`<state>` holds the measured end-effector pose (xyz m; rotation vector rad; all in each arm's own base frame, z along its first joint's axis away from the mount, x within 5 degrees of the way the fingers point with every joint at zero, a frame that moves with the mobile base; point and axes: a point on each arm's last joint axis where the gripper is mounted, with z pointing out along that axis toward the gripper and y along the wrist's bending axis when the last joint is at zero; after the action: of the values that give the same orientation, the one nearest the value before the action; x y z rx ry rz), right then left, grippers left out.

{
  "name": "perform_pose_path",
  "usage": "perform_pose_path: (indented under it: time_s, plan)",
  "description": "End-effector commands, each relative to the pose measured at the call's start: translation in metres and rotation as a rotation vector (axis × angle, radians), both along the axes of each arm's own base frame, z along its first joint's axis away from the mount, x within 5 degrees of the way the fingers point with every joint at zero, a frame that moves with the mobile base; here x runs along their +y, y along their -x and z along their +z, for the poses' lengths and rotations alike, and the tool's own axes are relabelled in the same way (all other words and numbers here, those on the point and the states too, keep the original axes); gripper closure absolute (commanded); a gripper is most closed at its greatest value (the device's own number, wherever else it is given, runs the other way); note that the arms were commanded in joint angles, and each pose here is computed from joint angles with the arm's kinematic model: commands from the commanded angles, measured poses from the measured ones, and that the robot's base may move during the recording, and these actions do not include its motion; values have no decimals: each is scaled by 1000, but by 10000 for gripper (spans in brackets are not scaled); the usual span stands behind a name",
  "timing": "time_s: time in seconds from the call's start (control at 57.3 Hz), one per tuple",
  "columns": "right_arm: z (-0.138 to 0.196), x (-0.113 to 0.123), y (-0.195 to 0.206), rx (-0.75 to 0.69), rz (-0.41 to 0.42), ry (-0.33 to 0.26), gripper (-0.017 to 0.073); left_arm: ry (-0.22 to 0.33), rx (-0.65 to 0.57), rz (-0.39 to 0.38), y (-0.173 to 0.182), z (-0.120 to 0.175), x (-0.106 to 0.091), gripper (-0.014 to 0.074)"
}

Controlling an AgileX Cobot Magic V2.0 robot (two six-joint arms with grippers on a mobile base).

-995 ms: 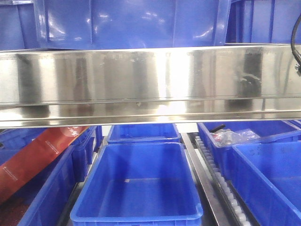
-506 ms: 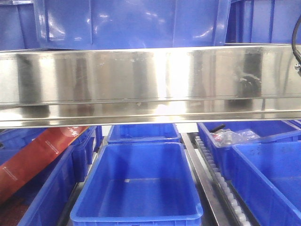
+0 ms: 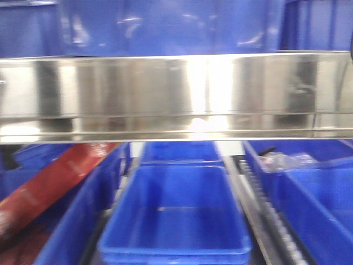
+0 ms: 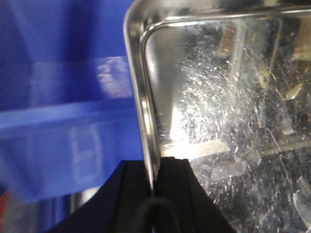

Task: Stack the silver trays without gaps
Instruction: 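Hold the tray in both grippers while driving away from the shelf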

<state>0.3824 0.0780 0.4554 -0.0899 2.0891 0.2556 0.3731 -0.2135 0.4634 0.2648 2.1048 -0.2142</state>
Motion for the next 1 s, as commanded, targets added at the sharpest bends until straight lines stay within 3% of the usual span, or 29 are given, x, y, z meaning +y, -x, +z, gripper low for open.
perform_pose_path:
  time_s: [0.0, 0.978]
  plan:
    - [16, 2, 5, -89, 13, -16, 639, 23, -54, -31, 7, 13, -1, 612]
    - [16, 2, 5, -89, 13, -16, 639, 22, -55, -30, 7, 13, -1, 612]
